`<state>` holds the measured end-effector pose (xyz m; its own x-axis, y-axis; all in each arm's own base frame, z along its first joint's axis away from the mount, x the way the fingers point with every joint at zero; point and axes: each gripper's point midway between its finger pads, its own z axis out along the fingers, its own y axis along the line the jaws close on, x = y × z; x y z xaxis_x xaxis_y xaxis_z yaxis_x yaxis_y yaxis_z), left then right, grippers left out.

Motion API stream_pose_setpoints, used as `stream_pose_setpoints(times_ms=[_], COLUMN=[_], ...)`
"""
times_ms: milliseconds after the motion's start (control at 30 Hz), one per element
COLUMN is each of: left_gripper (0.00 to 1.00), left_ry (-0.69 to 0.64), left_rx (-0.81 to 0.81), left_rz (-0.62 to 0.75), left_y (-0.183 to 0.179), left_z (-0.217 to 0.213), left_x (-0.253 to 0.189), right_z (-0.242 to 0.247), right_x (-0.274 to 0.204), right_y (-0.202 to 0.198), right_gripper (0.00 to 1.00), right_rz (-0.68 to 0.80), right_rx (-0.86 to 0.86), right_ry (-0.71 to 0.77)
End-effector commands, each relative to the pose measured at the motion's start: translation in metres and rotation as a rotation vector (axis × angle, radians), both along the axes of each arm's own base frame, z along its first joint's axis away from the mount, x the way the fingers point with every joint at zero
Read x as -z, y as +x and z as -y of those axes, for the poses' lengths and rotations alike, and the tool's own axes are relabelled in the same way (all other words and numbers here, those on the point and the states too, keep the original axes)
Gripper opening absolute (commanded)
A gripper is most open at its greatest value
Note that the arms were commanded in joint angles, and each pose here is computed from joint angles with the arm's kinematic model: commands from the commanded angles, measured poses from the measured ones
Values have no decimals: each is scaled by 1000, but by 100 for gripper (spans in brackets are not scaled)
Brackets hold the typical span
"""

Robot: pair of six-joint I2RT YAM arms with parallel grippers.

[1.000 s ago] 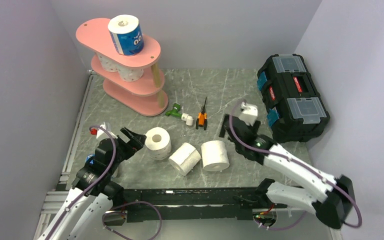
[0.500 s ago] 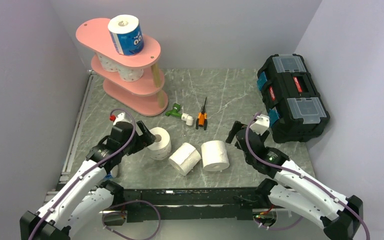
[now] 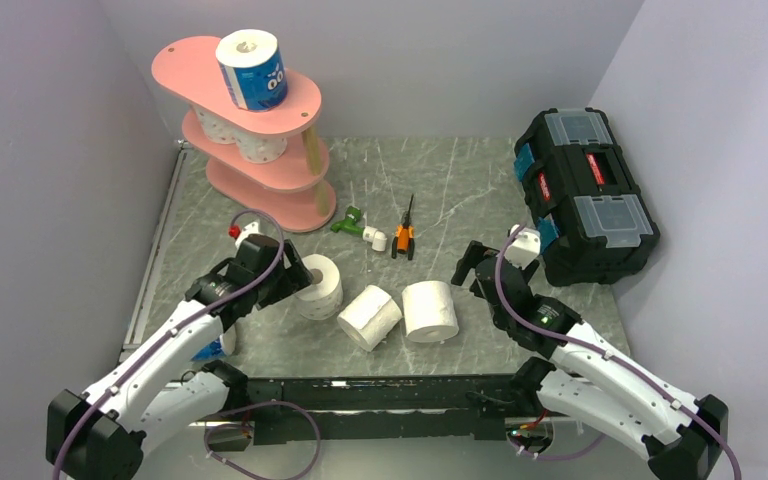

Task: Place and organize the paper towels onto the shelf
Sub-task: Pick up the paper towel from the center of the board.

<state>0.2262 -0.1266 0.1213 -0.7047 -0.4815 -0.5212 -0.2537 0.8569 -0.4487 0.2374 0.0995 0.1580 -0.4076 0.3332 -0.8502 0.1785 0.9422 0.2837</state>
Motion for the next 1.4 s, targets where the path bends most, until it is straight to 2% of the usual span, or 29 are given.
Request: stream_pose_setpoints(times_ms=[0,167,467,667,1067,1200,1367], left_gripper=[86,82,65,58,33,30,31], left_ry=[-19,4,-7,-1,-30,-59,-34], left_rx=[-63,-110,-136,-141,-124,-138,-206], left_rz=[20,-24,-36,-39,-22,20,108], left_y=[9,10,10,9,8,9,12], left_z=[1,-2,0,-1,4,3,-16], left_x=[-12,-7,-3,-2,-8,-24,-61], right_z=[-2,2,2,2,2,2,2], right_x=[-15,-15,-13,-11,-12,-13,-16], right_y=[5,4,4,3,4,3,3], right_gripper=[98,98,98,98,98,98,98], right_rz=[42,45,39,38,33,33,38], right_rx=[0,15,14,12,14,12,11], right_ry=[23,18,7,5,0,3,6])
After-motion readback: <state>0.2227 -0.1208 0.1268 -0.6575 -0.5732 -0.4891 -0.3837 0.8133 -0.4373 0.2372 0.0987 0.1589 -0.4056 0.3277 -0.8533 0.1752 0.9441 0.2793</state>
